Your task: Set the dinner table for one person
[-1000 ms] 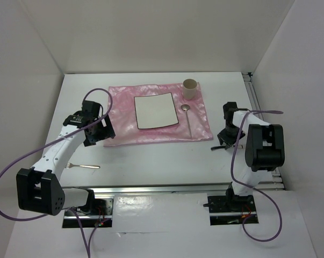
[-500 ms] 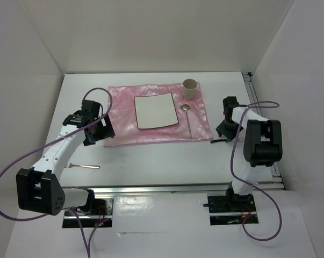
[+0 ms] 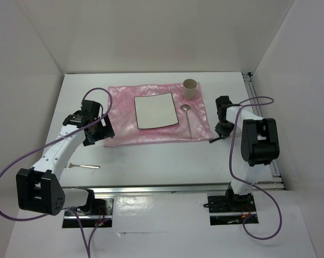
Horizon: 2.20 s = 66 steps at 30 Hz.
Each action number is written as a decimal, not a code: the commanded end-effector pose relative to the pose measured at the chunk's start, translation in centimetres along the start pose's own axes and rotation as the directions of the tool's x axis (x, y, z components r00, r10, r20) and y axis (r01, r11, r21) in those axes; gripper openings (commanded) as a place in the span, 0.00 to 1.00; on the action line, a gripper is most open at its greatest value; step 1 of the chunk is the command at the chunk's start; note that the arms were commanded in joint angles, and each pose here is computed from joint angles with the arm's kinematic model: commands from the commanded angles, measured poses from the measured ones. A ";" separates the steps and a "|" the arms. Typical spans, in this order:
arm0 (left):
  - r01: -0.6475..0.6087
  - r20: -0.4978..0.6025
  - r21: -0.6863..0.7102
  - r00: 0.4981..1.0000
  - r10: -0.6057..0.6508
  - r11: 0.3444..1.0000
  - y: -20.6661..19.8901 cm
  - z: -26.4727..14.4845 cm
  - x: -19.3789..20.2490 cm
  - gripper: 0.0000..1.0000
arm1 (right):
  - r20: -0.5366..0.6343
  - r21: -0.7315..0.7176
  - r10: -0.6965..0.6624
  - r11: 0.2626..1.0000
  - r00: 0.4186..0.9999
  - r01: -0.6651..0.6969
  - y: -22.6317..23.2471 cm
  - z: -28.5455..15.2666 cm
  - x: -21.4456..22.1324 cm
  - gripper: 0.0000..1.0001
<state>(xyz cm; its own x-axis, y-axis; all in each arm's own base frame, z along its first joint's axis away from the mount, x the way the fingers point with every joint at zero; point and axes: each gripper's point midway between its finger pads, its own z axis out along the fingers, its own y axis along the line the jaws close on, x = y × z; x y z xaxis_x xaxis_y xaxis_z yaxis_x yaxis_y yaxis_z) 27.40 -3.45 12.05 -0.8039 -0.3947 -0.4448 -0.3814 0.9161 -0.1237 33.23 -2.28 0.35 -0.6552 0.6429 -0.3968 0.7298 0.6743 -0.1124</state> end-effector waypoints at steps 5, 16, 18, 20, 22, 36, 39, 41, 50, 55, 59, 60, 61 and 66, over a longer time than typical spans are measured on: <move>-0.018 0.038 0.000 0.999 0.018 1.000 -0.1 -0.6 -1.1 1.00 | -0.163 0.143 -0.050 0.987 0.985 0.074 -4.6 4.0 5.8 0.29; -0.028 0.030 0.016 0.999 0.027 0.999 -0.3 -1.0 -0.8 1.00 | -0.208 -0.069 -0.054 0.997 0.977 0.040 -4.0 2.0 6.2 0.31; -0.027 0.041 -0.006 0.999 0.027 1.000 0.1 -1.1 -1.1 1.00 | -0.236 -0.104 -0.059 0.994 0.970 0.035 -3.7 1.6 6.4 0.31; -0.027 0.041 -0.006 0.999 0.027 1.000 0.1 -1.1 -1.1 1.00 | -0.278 -0.150 -0.050 0.989 0.959 0.008 -3.0 0.6 6.4 0.31; -0.026 0.049 -0.002 0.998 0.026 1.000 0.1 -1.4 -1.2 1.00 | -0.281 -0.168 -0.050 0.986 0.958 0.002 -2.5 0.1 6.0 0.31; -0.034 0.053 0.010 0.998 0.034 0.999 -0.3 -1.5 -1.6 1.00 | -0.306 -0.039 0.030 0.998 0.952 -0.044 -3.4 3.8 6.2 0.44; -0.035 0.045 0.006 0.998 0.035 0.999 -0.2 -1.3 -1.3 1.00 | -0.309 0.001 0.038 0.999 0.950 -0.040 -4.3 4.2 6.8 0.29; -0.035 0.045 0.006 0.998 0.035 0.999 -0.2 -1.3 -1.3 1.00 | -0.272 0.017 0.054 0.999 0.961 -0.051 -4.5 4.1 6.0 0.14; -0.037 0.037 0.002 0.999 0.036 0.999 -0.2 -1.1 -1.2 1.00 | -0.068 -0.001 0.007 1.000 0.998 -0.007 -5.2 -0.7 -0.4 0.03; -0.027 0.036 0.024 0.999 0.026 0.999 -0.6 -1.1 -1.3 1.00 | -0.049 -0.070 -0.031 0.997 0.998 0.027 -4.2 -2.9 -1.4 0.03; -0.028 0.023 0.028 0.999 0.028 0.999 -0.7 -0.9 -1.1 1.00 | -0.007 -0.097 -0.043 0.994 0.999 0.042 -3.0 -4.2 -2.4 0.03; -0.027 0.031 0.032 0.999 0.026 0.999 -0.9 -1.1 -1.4 1.00 | -0.001 -0.104 -0.073 0.992 0.997 0.072 -2.7 -4.7 -2.5 0.03; -0.027 0.031 0.032 0.999 0.026 0.999 -0.9 -1.1 -1.4 1.00 | 0.022 -0.130 -0.090 0.987 0.996 0.092 -1.5 -5.8 -3.0 0.03; -0.019 0.027 0.020 0.999 0.018 1.000 -0.8 -0.9 -1.4 1.00 | 0.118 -0.179 -0.246 0.948 0.962 0.264 2.4 -9.5 -4.5 0.03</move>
<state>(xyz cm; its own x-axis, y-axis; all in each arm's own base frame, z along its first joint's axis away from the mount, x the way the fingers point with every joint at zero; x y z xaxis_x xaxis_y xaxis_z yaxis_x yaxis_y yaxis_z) 27.49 -3.45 12.51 -0.8117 -0.3747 -0.4481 -0.3616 0.9248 -0.1183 34.12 -1.37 6.58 -0.7622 0.5160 -0.3909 0.5749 0.8171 -0.0425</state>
